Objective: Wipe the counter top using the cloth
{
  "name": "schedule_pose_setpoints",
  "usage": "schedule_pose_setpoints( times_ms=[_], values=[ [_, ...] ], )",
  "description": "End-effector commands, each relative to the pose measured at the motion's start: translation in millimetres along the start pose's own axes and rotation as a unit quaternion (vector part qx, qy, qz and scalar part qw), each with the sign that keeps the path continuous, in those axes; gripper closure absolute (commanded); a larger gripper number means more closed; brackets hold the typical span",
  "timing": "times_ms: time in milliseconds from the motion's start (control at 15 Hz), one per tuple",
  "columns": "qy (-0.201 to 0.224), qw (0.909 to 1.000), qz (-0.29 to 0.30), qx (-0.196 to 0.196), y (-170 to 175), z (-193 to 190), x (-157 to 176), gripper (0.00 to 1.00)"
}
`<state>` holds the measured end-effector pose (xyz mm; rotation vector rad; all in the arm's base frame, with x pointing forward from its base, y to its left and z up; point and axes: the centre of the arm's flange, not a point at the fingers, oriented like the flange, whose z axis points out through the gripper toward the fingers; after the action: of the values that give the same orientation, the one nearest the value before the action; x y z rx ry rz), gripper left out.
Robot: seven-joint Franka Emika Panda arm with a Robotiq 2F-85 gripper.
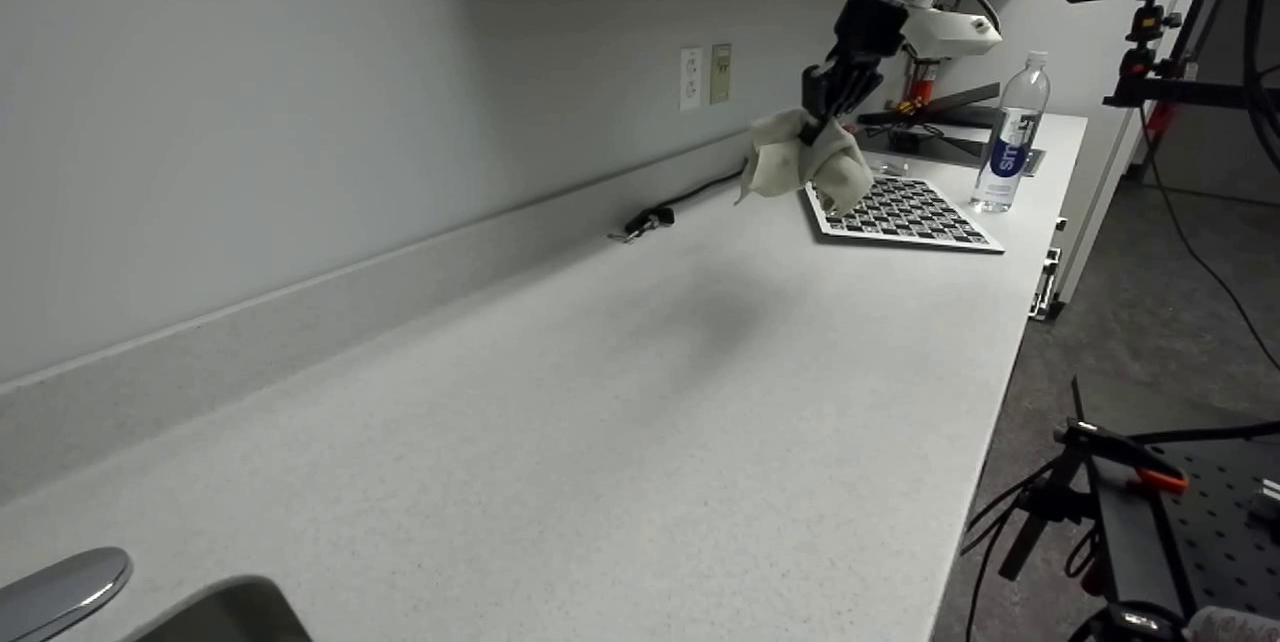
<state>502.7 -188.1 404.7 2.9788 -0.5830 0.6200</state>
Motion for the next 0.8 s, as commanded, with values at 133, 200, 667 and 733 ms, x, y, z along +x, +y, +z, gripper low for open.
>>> schedule_pose_setpoints(
  times_ms=[133, 200, 667, 733],
  values=[
    [-0.015, 0.9968, 0.072, -0.029, 37, 28, -3, 0.98],
    [-0.021, 0.9952, 0.088, -0.037, 48, 35, -6, 0.98],
    [-0.063, 0.9767, 0.192, -0.073, 106, 73, -34, 0.98],
    [-0.071, 0.9731, 0.205, -0.076, 112, 78, -42, 0.98]
  ],
)
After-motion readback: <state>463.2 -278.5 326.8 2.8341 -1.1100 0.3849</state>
